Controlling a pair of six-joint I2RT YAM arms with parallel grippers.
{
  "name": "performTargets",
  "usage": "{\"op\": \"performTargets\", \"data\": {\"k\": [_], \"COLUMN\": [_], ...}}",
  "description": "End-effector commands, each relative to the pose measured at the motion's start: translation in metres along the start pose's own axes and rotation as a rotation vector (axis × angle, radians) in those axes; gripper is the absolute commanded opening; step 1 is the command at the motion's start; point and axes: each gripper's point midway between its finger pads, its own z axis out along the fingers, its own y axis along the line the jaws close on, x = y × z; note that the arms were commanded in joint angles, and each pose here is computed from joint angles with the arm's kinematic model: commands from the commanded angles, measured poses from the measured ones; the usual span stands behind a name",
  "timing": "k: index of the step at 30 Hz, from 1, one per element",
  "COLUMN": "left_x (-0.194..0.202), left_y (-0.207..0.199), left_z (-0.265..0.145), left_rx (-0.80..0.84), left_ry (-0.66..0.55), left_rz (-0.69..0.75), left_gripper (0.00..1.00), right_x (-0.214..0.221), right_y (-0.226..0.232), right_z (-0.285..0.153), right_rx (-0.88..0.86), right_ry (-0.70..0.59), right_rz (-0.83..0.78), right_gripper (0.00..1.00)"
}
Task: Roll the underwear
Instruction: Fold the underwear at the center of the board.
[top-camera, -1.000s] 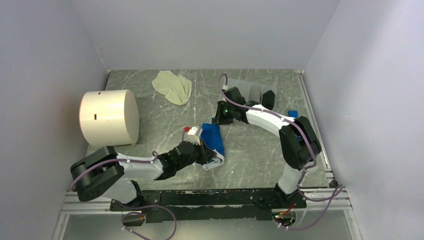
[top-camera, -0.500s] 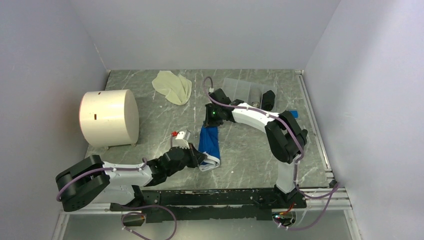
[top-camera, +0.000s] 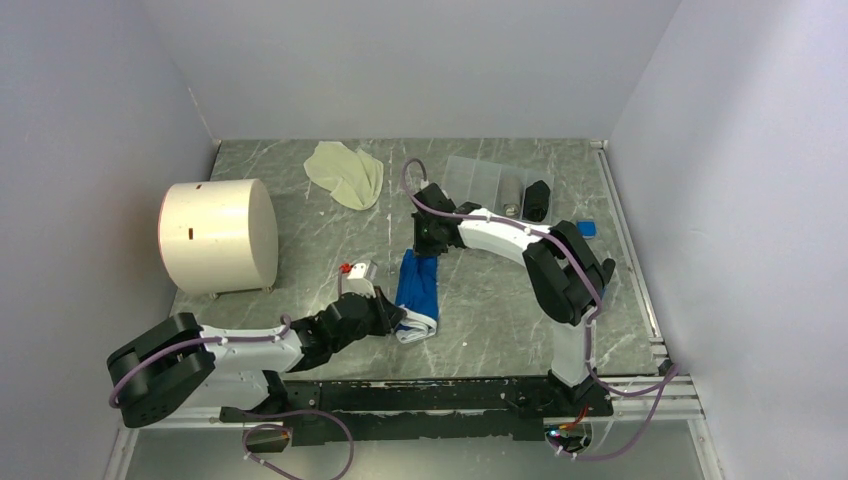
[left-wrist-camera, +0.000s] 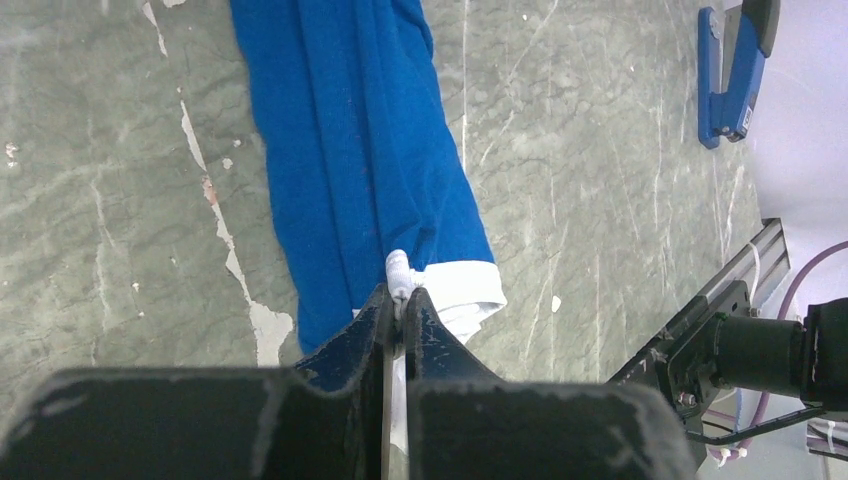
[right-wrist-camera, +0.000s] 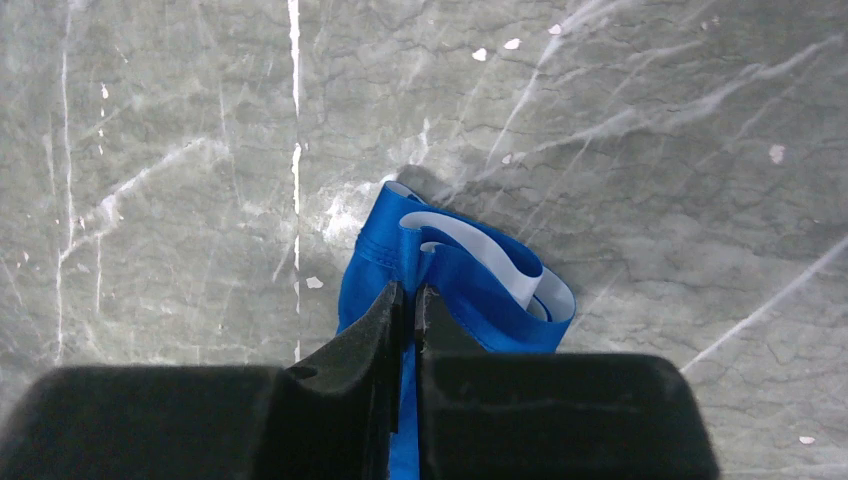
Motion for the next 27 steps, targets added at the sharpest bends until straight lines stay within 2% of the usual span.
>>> {"op": "performTargets", "data": {"k": [1, 4, 10, 14, 17, 23, 27], "left_x": [-0.005, -0.002, 0.013, 0.016, 0.016, 0.008, 0.004], "left_y": [-0.016, -0.011, 0.008, 0.014, 0.015, 0.011, 0.006], "left_z": [-0.001, 0.000, 0.000, 0.002, 0.003, 0.003, 0.003], "left_rx": [0.055, 0.039, -0.004, -0.021, -0.035, -0.045, -0.033], "left_ry": [0.014, 0.026, 0.063, 0.071, 0.076, 0.066, 0.062], "left_rz": [0.013, -0.007, -0.036, -0.028, -0.011, 0.016, 0.038], "left_gripper": [0.05, 0.05, 0.05, 0.05, 0.05, 0.06, 0.07], "right_x": [-0.033, -0.032, -0.026, -0.033, -0.044, -0.042, -0.025], "right_y": [0.002, 0.000, 0.011, 0.026, 0.036, 0.016, 0.008], "right_z": [-0.024, -0.021, -0.008, -0.014, -0.030, -0.058, -0.059], "right_rx": [0.020, 0.030, -0.020, -0.097, -0.153, -0.158, -0.183], "right_ry": [-0.133, -0.126, -0.067, -0.057, -0.077, -0.130, -0.122], "right_rz": [0.027, 0.023, -0.010, -0.049, -0.075, -0.082, -0.087], "right_gripper": [0.05, 0.06, 0.16, 0.34, 0.43, 0.43, 0.30]}}
